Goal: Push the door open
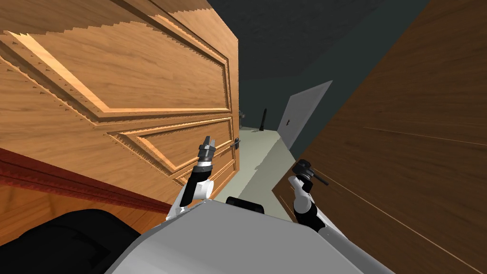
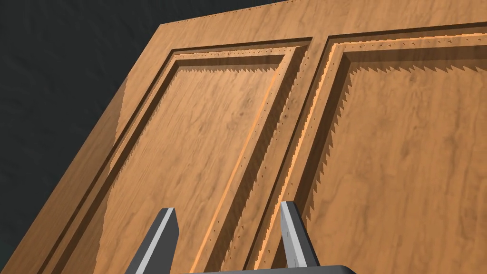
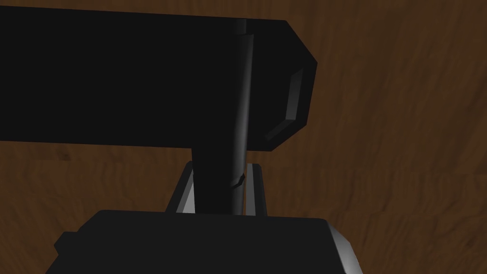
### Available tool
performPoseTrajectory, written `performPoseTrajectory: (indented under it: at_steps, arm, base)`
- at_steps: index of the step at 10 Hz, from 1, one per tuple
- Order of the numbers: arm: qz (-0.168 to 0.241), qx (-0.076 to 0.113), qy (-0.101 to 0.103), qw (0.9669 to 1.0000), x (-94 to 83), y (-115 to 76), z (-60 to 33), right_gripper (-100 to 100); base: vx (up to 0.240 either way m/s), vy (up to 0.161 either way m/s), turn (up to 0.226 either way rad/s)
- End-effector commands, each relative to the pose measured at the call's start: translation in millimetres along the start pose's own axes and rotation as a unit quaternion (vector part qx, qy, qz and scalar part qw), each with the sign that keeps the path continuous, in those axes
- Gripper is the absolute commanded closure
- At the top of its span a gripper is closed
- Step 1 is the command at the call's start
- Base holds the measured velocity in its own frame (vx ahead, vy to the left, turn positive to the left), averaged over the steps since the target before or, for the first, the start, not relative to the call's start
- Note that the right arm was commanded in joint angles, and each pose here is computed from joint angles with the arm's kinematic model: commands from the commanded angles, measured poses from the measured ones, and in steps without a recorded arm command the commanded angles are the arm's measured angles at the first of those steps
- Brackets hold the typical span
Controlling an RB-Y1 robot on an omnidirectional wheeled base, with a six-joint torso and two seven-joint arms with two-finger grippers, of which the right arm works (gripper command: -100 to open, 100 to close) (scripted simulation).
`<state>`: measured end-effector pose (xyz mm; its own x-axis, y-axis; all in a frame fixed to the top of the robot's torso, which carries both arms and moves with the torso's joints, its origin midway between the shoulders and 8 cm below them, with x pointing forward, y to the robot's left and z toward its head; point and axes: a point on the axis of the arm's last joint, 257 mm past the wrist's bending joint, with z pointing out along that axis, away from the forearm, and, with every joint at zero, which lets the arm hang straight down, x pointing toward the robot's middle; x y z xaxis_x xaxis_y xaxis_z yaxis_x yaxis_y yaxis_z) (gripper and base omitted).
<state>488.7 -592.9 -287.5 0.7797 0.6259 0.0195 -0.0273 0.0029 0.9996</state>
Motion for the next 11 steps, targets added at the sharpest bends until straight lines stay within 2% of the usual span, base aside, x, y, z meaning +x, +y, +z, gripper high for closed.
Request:
performPoseTrajectory:
  at_steps: [1,3,6,8,11]
  arm:
    - [-0.003,-0.008,-0.024,0.9997,-14.7,6.0,3.8,100]
    - [-0.003,-0.008,-0.029,0.9995,-16.2,5.7,3.0,100]
    - [-0.005,-0.004,-0.054,0.9985,-23.1,3.3,-1.3,100]
    - [-0.006,-0.003,-0.059,0.9982,-24.4,2.8,-2.1,100]
    - [-0.009,0.004,-0.085,0.9963,-31.4,-1.5,-8.1,100]
  base:
    - [0.14,-0.092,-0.048]
    - [0.111,-0.043,-0.034]
    - [0.147,-0.064,-0.065]
    - [0.108,-0.055,-0.026]
    - [0.153,-0.061,-0.057]
